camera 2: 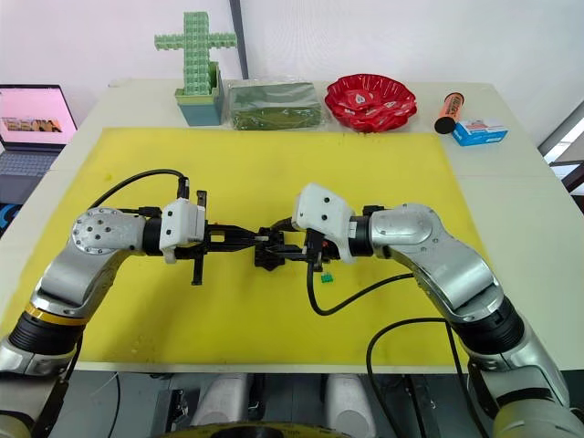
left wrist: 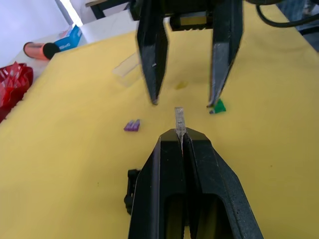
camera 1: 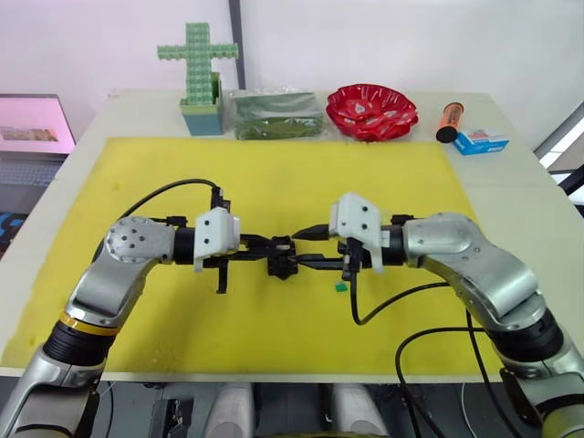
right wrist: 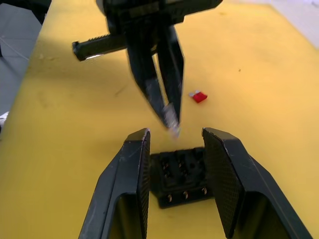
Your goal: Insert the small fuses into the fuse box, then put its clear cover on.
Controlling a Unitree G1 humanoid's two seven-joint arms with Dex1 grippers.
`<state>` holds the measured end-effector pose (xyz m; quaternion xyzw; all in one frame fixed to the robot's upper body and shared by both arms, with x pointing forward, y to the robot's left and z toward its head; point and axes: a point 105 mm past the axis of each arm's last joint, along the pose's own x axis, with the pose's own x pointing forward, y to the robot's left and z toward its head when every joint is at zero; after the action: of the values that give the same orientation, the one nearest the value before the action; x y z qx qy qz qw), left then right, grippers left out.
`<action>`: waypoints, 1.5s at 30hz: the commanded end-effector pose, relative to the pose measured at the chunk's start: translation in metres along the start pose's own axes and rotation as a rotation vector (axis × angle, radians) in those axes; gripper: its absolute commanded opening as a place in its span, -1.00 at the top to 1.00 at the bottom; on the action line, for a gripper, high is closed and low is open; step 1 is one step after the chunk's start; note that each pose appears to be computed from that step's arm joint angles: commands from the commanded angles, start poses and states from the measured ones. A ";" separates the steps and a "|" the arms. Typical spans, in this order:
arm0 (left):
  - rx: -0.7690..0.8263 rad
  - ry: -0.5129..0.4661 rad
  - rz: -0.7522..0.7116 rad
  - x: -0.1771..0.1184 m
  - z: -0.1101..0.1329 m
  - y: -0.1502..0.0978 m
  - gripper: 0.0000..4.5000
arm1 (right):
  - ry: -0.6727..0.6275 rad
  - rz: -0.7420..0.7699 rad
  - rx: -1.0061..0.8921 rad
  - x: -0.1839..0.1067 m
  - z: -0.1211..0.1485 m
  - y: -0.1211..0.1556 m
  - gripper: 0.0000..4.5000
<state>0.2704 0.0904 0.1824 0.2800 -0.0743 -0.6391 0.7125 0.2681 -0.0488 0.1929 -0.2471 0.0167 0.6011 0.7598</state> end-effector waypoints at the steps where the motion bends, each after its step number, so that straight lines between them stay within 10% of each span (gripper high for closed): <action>1: 0.049 -0.022 -0.016 0.002 0.016 0.000 1.00 | -0.034 0.006 -0.031 0.001 0.011 -0.001 0.24; 32: 0.049 -0.007 -0.020 -0.008 -0.003 -0.005 1.00 | -0.019 0.016 -0.016 -0.011 0.002 0.004 0.24; 38: 0.047 -0.013 -0.021 -0.007 -0.004 -0.006 1.00 | -0.029 0.023 -0.022 -0.007 0.003 0.004 0.95; 45: 0.045 -0.004 -0.017 -0.010 -0.008 -0.006 1.00 | -0.028 0.037 -0.027 -0.006 0.004 0.006 0.98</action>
<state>0.2692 0.0980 0.1686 0.2798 -0.0722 -0.6479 0.7048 0.2632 -0.0555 0.1855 -0.2374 0.0297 0.6156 0.7509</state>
